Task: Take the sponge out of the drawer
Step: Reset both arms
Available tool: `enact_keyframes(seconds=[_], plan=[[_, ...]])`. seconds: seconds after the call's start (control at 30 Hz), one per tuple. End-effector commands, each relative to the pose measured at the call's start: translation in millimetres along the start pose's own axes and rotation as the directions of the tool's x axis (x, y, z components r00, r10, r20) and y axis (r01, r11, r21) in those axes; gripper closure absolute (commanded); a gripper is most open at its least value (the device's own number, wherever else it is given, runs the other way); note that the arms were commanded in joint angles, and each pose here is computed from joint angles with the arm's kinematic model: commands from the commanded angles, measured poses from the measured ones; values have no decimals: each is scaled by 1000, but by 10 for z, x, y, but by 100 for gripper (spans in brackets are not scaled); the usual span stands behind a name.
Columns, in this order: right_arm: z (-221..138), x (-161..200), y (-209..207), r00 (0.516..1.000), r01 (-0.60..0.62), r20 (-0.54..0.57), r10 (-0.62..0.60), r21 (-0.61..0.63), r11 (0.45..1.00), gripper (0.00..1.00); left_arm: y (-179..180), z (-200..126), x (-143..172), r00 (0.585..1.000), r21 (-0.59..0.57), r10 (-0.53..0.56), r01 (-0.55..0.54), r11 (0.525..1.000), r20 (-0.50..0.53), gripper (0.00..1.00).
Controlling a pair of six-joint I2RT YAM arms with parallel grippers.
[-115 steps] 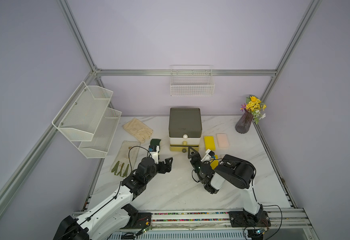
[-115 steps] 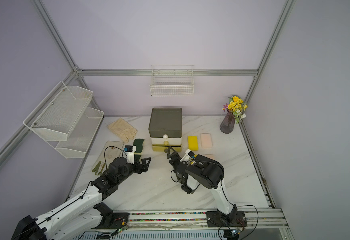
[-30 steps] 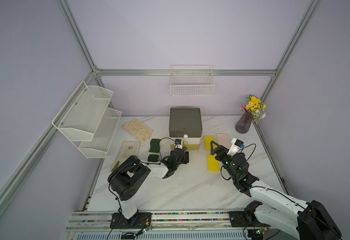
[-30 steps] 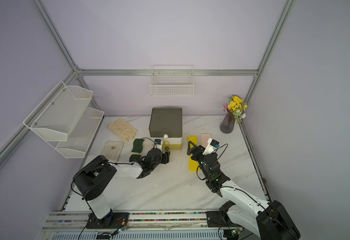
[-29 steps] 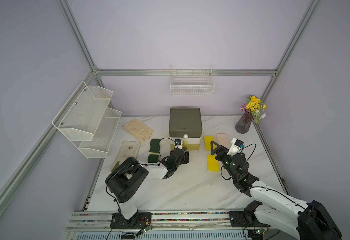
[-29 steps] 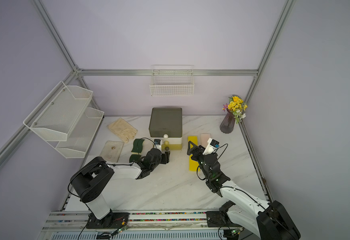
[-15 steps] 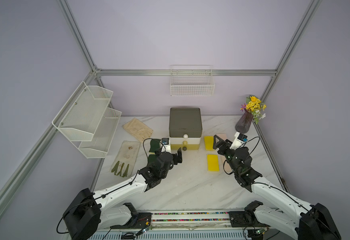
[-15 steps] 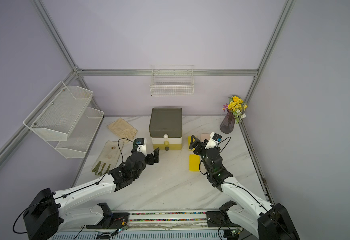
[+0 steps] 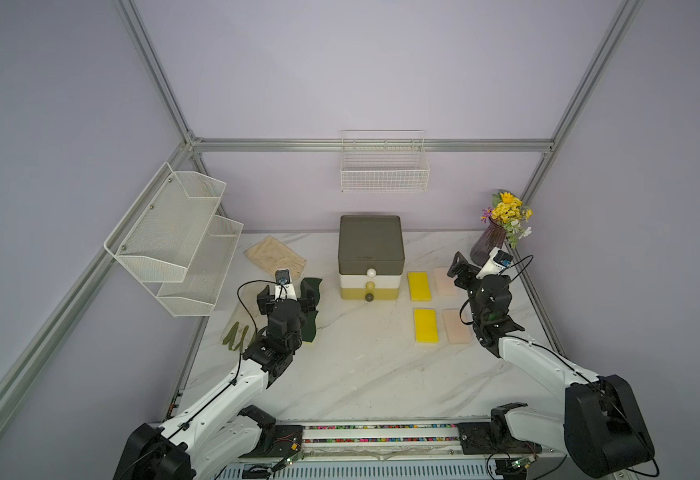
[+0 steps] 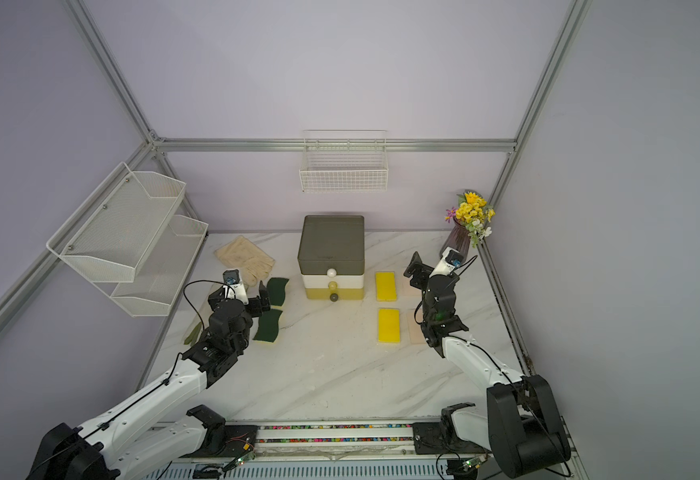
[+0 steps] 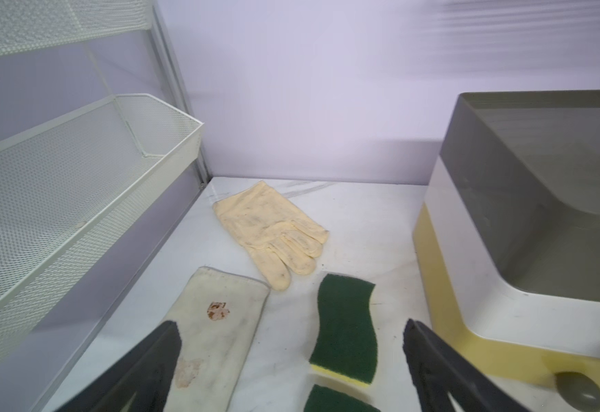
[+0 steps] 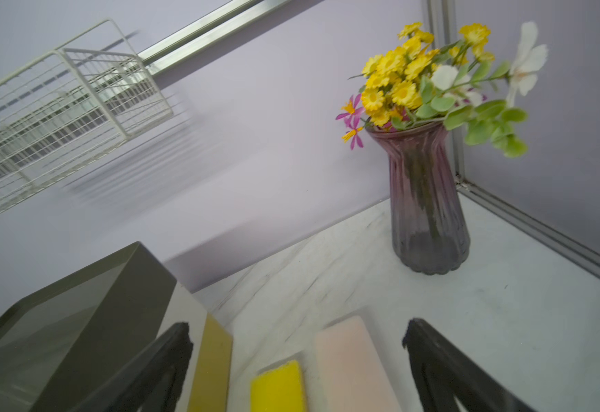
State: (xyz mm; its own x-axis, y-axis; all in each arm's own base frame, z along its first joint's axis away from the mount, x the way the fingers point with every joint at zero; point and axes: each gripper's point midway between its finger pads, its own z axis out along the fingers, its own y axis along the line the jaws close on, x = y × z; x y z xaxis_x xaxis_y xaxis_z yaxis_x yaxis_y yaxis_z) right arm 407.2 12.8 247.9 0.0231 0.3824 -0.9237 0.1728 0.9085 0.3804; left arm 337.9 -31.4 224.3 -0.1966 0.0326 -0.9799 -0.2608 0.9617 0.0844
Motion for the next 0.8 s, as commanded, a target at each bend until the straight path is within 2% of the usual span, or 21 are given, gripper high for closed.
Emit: enact_keyframes(seconds=[0.0, 0.13, 0.27, 0.43, 0.77], plan=[[37, -186, -155, 988, 75, 131, -78, 23, 997, 3, 174, 158, -58, 998, -51, -7, 10, 999, 69, 0], [125, -25, -353, 976, 149, 155, -154, 43, 988, 3, 393, 350, 182, 998, -111, 4, 2, 994, 55, 0], [194, 164, -382, 958, 240, 160, -240, 19, 971, 2, 528, 468, 374, 999, -141, 23, -16, 990, 49, 0], [173, 126, -376, 940, 268, 220, -261, -3, 963, 3, 573, 576, 552, 999, -124, 9, -4, 992, 46, 0], [253, 359, -228, 938, 310, 219, -270, -175, 934, 3, 580, 712, 800, 999, -89, -3, 6, 996, 37, 0]])
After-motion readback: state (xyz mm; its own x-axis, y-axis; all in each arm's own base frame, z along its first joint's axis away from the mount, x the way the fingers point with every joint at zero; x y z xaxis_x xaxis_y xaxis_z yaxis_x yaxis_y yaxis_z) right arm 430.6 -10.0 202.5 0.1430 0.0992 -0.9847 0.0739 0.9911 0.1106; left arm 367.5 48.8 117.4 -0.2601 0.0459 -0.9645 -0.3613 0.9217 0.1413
